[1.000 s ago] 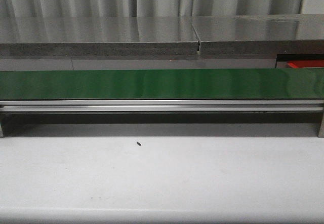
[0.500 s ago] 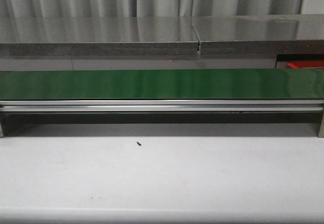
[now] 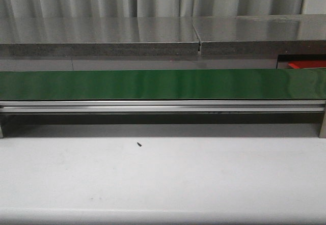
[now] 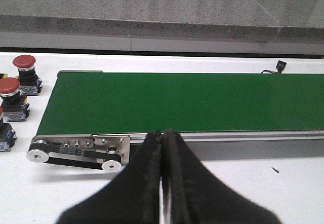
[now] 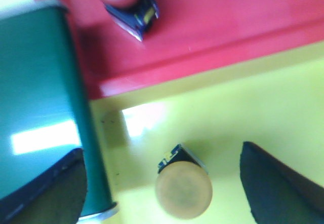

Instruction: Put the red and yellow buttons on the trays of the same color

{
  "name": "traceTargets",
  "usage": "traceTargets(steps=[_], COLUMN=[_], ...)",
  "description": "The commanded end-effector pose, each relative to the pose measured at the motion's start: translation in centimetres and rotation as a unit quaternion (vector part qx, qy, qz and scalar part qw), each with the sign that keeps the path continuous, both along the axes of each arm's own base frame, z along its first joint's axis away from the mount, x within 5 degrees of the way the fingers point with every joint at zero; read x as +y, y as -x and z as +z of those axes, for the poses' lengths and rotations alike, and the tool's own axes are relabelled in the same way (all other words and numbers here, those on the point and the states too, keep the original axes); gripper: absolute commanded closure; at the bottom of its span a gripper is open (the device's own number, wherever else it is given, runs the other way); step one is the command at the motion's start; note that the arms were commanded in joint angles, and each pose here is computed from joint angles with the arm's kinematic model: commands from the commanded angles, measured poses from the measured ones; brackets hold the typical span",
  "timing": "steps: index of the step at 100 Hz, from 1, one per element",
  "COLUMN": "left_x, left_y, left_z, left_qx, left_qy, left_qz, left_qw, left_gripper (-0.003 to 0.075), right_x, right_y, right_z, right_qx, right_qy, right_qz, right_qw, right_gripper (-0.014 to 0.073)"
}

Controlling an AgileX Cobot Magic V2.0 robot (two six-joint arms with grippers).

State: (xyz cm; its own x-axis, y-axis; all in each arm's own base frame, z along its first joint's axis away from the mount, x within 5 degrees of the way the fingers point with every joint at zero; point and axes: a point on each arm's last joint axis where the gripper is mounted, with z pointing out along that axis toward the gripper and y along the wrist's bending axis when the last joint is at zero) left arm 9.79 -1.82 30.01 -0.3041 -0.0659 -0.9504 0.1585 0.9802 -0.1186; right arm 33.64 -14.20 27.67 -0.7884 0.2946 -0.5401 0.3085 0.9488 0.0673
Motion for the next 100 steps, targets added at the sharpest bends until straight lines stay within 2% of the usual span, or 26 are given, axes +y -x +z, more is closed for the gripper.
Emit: traceTargets(steps=[1, 15, 30, 52, 76, 83, 90, 100], left_x=[0.0, 0.0, 0.0, 0.0, 0.0, 0.0, 0.0, 0.0], left_y=[-0.2, -0.2, -0.2, -0.2, -0.2, -0.2, -0.2, -0.2], left_z=[1.6, 1.6, 1.6, 1.6, 1.6, 1.6, 1.6, 1.6], left_qx=[-0.051, -0.051, -0.051, -0.051, -0.051, -0.051, -0.051, -0.051], left_qy=[0.015, 0.015, 0.015, 0.015, 0.015, 0.015, 0.015, 0.015], left_qz=[0.006, 0.006, 0.006, 0.006, 0.006, 0.006, 0.006, 0.006], left_qw=[0.999, 0.999, 0.999, 0.999, 0.999, 0.999, 0.999, 0.999], left_gripper=[0.0739, 0.0739, 0.0739, 0.0739, 0.0739, 0.0739, 0.0739, 0.0739], right_x=[2.1, 6.0, 9.8, 13.7, 14.4, 14.5, 14.5, 14.6], right_y=[1.4, 3.3, 6.6, 12.4, 18.2, 19.7, 21.0, 22.5], right_z=[5.3, 8.8, 10.2, 8.7, 6.3, 5.8, 5.6, 5.4], right_qx=[-0.078, -0.143, -0.189, -0.225, -0.252, -0.264, -0.279, -0.298], right_qy=[0.04, 0.071, 0.089, 0.09, 0.094, 0.098, 0.101, 0.106], right_qz=[0.028, 0.08, 0.132, 0.192, 0.198, 0.196, 0.195, 0.193], right_qw=[0.996, 0.984, 0.969, 0.951, 0.943, 0.939, 0.935, 0.929], right_gripper=[-0.002, -0.002, -0.002, -0.002, -0.0015, 0.0021, 0.0095, 0.0284])
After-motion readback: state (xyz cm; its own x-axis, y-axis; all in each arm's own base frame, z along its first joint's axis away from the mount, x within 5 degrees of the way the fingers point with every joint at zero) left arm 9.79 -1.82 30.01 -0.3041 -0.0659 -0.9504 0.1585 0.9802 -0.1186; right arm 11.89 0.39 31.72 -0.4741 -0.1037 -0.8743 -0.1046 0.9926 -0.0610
